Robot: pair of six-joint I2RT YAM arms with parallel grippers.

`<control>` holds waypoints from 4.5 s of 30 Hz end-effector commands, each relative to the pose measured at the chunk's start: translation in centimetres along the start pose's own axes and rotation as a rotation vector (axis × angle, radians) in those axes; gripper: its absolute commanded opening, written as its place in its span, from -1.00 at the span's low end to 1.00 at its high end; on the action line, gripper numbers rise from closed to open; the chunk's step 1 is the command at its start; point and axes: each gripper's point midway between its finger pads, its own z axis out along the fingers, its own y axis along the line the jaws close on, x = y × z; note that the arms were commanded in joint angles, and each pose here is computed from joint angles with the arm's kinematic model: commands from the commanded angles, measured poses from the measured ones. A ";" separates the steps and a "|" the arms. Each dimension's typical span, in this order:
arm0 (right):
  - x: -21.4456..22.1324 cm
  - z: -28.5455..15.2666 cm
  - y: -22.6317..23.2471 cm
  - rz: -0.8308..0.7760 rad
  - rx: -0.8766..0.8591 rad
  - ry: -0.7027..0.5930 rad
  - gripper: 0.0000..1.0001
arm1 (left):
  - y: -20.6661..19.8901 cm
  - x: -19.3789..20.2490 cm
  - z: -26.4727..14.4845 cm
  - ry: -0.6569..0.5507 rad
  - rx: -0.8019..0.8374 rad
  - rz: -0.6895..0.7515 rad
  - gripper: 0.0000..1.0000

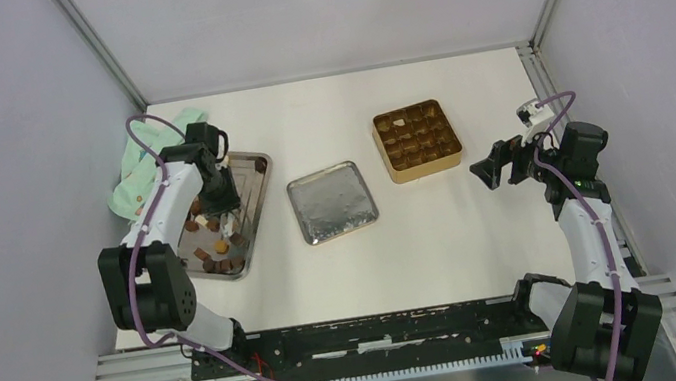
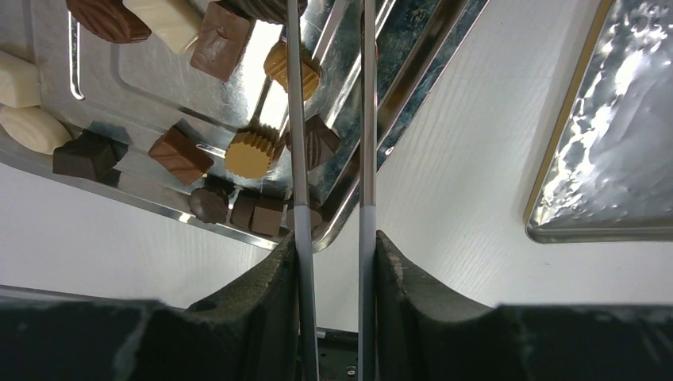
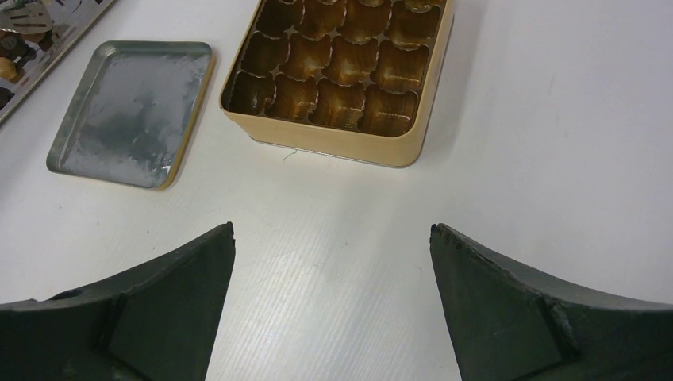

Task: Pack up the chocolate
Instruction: Pick up the fake chocolate from the plate, then place the fake chocolate in the packing box.

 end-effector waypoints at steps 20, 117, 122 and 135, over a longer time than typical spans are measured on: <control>-0.9 0.1 -0.1 -0.029 -0.010 -0.031 0.96 | -11.2 -3.5 -11.7 -0.273 0.730 -0.029 -0.96; -0.3 -0.3 -0.1 -0.037 0.019 -0.051 0.96 | -44.1 -5.5 -4.1 -0.563 0.571 0.444 -0.15; -0.3 -0.3 -0.1 -0.038 0.018 -0.051 0.96 | -44.2 -5.6 -4.5 -0.568 0.579 0.442 -0.15; -0.3 -0.4 -0.2 -0.046 0.022 -0.049 0.96 | -41.4 -6.8 -13.3 -0.663 0.716 0.343 -0.21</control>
